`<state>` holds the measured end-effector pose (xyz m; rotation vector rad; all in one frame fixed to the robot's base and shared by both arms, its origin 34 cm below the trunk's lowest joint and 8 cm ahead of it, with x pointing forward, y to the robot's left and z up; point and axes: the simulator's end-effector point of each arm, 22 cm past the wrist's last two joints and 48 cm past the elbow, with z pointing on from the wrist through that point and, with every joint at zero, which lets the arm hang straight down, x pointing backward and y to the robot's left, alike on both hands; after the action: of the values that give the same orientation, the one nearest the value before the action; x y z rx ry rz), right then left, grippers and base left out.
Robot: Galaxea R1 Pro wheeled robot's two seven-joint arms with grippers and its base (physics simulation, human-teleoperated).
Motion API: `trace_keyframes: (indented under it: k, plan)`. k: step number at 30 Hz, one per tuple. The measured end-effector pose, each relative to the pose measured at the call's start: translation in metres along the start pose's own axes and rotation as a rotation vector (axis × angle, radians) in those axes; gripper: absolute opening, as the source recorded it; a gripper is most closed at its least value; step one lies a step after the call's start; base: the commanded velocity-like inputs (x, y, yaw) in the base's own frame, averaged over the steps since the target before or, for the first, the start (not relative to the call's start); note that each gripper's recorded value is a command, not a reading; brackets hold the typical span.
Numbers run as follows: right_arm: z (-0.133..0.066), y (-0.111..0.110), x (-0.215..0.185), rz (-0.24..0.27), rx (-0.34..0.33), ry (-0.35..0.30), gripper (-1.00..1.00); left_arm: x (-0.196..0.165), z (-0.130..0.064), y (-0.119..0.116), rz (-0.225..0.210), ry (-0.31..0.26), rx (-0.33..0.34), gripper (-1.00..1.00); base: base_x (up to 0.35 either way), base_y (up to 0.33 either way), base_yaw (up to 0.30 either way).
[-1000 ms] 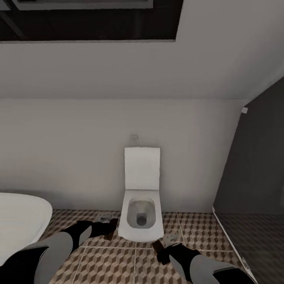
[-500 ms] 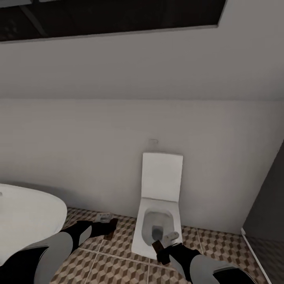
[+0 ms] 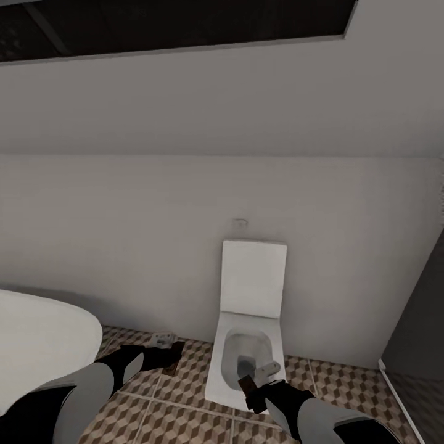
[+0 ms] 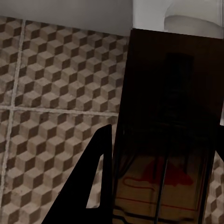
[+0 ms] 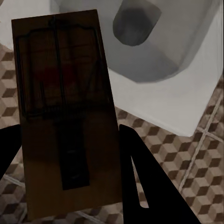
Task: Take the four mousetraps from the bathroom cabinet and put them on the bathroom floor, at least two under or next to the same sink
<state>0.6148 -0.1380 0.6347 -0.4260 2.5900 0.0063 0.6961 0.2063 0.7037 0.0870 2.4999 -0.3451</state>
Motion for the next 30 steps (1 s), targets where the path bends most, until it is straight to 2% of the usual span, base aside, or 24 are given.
trace_keyframes:
  k: [12,30]
  plan:
    - [0.0000,0.0000,0.0003,0.001,0.000,0.001,-1.00,0.0001,0.0000,-0.0001,0.000,0.000,0.000,-1.00,0.000,0.000,-0.231]
    - [0.0001,-0.0007,0.0010,0.002,-0.001,0.003,-1.00,-0.0005,-0.0007,0.0030,-0.003,-0.002,-0.003,-1.00,0.000,0.000,-0.021]
